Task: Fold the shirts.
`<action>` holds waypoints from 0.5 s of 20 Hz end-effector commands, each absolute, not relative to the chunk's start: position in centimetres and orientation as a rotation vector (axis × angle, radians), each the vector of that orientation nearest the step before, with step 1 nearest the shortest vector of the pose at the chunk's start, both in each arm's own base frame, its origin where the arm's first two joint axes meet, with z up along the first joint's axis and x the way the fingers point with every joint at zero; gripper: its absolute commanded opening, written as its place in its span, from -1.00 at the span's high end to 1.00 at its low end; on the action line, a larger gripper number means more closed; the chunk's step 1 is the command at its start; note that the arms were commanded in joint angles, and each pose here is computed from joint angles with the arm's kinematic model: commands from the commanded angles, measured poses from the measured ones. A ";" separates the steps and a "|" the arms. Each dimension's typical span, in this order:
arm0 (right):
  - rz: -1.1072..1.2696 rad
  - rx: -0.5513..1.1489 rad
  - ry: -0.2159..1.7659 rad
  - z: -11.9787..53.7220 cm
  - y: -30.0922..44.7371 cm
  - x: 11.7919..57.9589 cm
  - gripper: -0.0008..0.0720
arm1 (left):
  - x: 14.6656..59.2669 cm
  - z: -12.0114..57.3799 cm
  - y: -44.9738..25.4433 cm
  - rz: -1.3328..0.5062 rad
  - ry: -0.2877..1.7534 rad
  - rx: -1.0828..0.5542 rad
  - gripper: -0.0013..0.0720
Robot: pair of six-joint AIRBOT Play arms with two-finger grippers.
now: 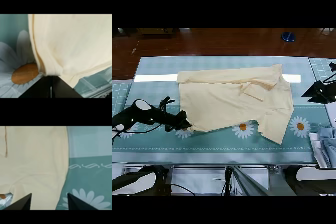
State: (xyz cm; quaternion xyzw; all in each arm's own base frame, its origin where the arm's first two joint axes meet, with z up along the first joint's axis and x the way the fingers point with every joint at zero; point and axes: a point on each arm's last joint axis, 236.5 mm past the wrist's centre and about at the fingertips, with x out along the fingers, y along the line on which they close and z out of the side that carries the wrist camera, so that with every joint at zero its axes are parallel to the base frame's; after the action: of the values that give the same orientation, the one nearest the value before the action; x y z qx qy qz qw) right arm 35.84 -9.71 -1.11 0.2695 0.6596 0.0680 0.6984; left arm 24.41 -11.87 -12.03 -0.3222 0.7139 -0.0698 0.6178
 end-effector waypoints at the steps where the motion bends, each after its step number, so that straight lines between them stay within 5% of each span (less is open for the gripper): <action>1: 0.131 0.638 1.474 -1.1 -11.1 34.7 -0.51 | 24.3 -12.1 -11.5 -0.186 1.641 -0.713 0.91; 10: 0.061 0.785 1.436 -7.1 -11.2 32.9 -0.47 | 24.1 -11.9 -11.3 -0.227 1.640 -0.688 0.91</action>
State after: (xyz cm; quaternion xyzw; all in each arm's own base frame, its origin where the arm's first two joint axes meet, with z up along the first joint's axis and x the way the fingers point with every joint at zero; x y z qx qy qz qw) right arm 32.65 -11.47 -5.13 0.3475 0.6492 0.0410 0.6754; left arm 24.34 -11.29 -12.00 -0.3028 0.7122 -0.0931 0.6265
